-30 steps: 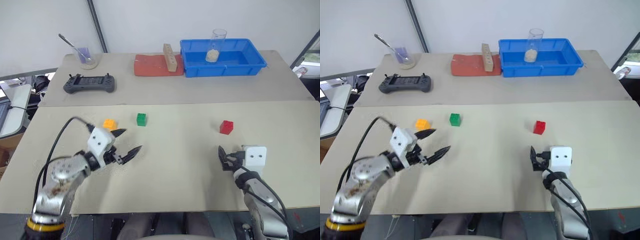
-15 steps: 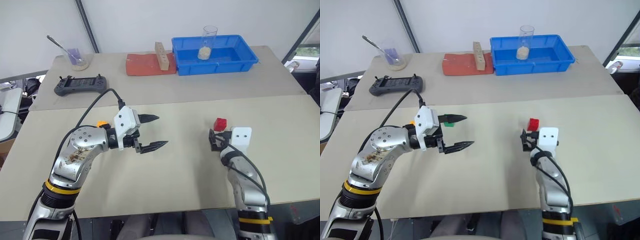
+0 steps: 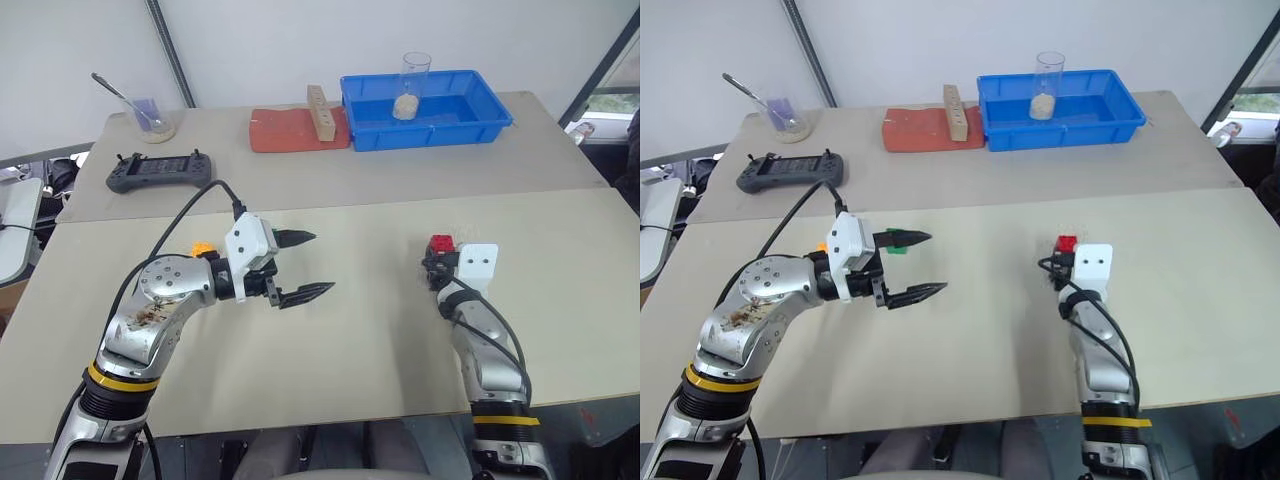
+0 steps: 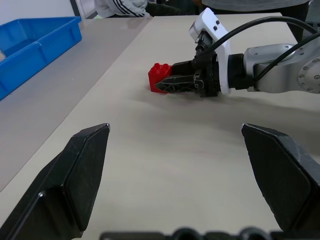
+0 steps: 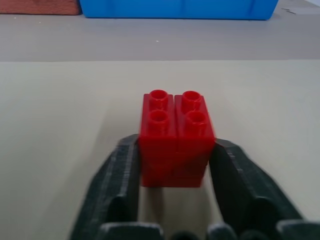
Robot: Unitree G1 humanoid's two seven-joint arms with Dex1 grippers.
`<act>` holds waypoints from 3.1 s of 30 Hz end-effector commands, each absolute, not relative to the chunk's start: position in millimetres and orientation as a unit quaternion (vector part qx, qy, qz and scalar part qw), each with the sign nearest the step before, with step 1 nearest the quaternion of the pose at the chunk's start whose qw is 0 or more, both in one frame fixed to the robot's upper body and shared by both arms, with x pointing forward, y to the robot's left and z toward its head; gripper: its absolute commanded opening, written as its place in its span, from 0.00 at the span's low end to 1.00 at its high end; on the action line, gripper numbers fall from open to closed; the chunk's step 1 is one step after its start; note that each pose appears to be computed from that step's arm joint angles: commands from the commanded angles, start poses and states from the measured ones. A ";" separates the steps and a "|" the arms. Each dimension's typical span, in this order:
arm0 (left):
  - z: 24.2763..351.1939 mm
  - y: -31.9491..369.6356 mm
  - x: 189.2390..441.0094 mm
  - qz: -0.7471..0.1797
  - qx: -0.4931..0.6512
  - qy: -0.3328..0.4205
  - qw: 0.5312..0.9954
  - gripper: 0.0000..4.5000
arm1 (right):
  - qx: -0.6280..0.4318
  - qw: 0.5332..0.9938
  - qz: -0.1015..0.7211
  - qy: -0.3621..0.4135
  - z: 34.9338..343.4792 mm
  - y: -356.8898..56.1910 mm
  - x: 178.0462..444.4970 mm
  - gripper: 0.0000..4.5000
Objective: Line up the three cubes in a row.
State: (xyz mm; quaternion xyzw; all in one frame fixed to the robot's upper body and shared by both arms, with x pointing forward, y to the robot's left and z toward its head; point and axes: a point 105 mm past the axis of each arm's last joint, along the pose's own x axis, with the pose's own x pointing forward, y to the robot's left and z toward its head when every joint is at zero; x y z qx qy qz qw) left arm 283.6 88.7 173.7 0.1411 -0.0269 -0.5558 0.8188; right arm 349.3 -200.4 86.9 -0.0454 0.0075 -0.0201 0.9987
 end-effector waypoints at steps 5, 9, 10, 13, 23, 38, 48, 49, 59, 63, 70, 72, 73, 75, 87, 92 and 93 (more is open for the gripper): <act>183.7 89.6 278.8 -0.557 0.152 -0.053 0.815 1.00 | -0.081 0.992 0.091 -0.004 102.7 -192.9 345.6 0.31; 174.9 91.0 272.5 -0.584 0.165 -0.047 0.793 1.00 | -0.101 0.952 0.287 0.018 110.9 -175.4 330.0 0.31; 171.8 91.9 271.1 -0.592 0.171 -0.045 0.787 1.00 | -0.108 0.934 0.339 0.022 113.9 -172.2 324.6 0.31; 162.9 94.6 268.9 -0.612 0.181 -0.040 0.769 1.00 | -0.121 0.866 0.484 0.041 119.2 -163.0 305.7 0.31; 144.9 96.6 251.2 -0.653 0.199 -0.028 0.730 1.00 | -0.226 0.675 0.699 0.068 98.1 -151.3 291.1 0.31; 138.7 95.2 238.6 -0.656 0.189 -0.011 0.731 1.00 | -0.276 0.650 0.697 0.124 92.3 -172.3 319.9 0.55; 140.8 92.8 242.5 -0.651 0.180 -0.007 0.737 1.00 | -0.288 0.660 0.680 0.137 98.4 -186.7 326.0 0.99; 141.0 93.5 244.1 -0.646 0.177 -0.006 0.743 1.00 | -0.287 0.664 0.677 0.136 100.3 -189.1 326.4 0.99; 135.6 123.2 278.9 -0.376 0.111 -0.030 0.919 1.00 | -0.269 0.717 0.640 0.062 174.9 -183.5 302.7 0.99; 122.9 137.8 292.5 -0.245 0.091 -0.035 0.964 1.00 | -0.200 0.769 0.607 0.014 220.3 -142.2 301.8 0.99; 102.4 147.1 318.1 -0.120 0.062 -0.036 0.990 1.00 | -0.149 0.810 0.567 0.006 238.6 -90.0 294.5 0.99; 97.1 143.7 326.4 -0.110 0.052 -0.034 0.992 1.00 | -0.140 0.820 0.555 -0.004 242.3 -82.1 293.9 0.99; 95.3 141.9 330.2 -0.108 0.049 -0.033 0.992 1.00 | -0.137 0.825 0.549 -0.007 243.5 -80.2 294.1 0.99; 92.9 136.7 338.7 -0.108 0.040 -0.035 0.993 1.00 | -0.133 0.830 0.541 -0.009 244.1 -78.1 293.7 0.99; 82.1 114.2 368.2 -0.116 0.019 -0.032 0.993 0.88 | -0.136 0.842 0.523 -0.007 238.6 -77.3 290.5 1.00; 82.5 114.7 369.3 -0.108 0.020 -0.036 0.993 0.39 | -0.137 0.844 0.518 -0.006 238.3 -78.8 290.7 1.00; 82.5 114.8 369.4 -0.108 0.020 -0.037 0.993 0.28 | -0.137 0.845 0.518 -0.007 238.9 -78.6 290.7 1.00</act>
